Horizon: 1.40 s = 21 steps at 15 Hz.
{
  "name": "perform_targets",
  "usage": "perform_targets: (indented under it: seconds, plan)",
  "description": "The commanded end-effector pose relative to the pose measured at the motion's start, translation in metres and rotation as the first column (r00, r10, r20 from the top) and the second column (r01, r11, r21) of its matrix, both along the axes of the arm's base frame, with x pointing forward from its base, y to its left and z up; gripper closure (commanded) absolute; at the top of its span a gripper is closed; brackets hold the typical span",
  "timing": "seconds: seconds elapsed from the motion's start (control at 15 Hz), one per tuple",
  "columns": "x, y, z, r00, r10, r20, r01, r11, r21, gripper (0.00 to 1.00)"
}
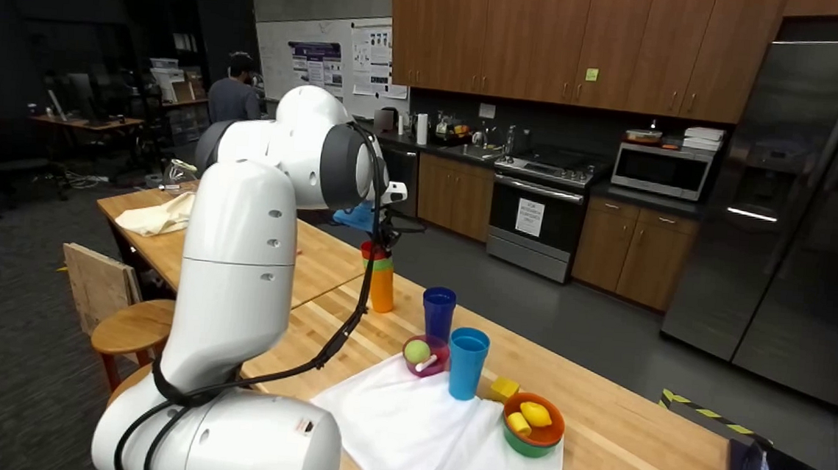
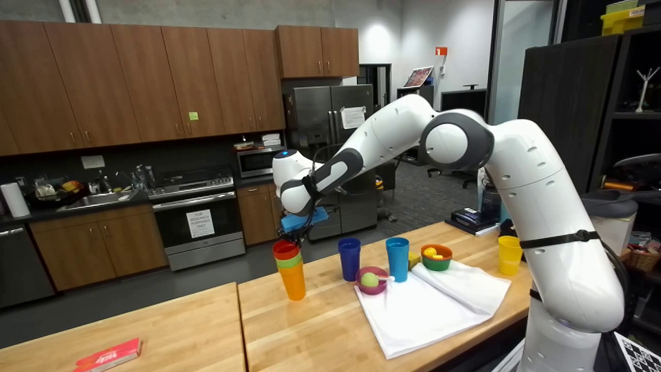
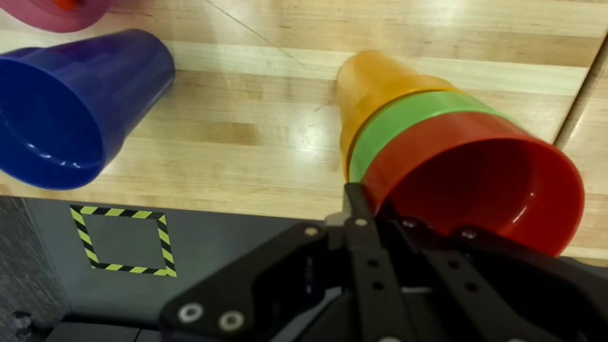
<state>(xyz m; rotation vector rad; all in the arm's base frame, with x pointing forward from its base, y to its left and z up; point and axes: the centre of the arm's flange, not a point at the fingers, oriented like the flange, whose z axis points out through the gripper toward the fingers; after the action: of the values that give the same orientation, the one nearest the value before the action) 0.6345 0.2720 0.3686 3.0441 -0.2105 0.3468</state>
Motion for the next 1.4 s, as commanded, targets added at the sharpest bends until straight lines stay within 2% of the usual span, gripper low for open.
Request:
perform_targets:
  seconds: [0.0,0.33,0.93,1.33]
  plan:
    - [-0.018,-0.004,0.037,0.999,0.017,0.048,-0.016,1.0,-0.011,0.99]
    - [-0.023,-0.004,0.059,0.997,0.032,0.076,-0.033,0.999,0.015,0.99]
    - [-0.028,-0.026,0.006,0.997,-0.044,-0.057,0.052,0.99,0.133,0.99]
    - [-0.028,-0.04,0.021,0.997,-0.071,-0.03,0.074,0.992,0.102,0.99]
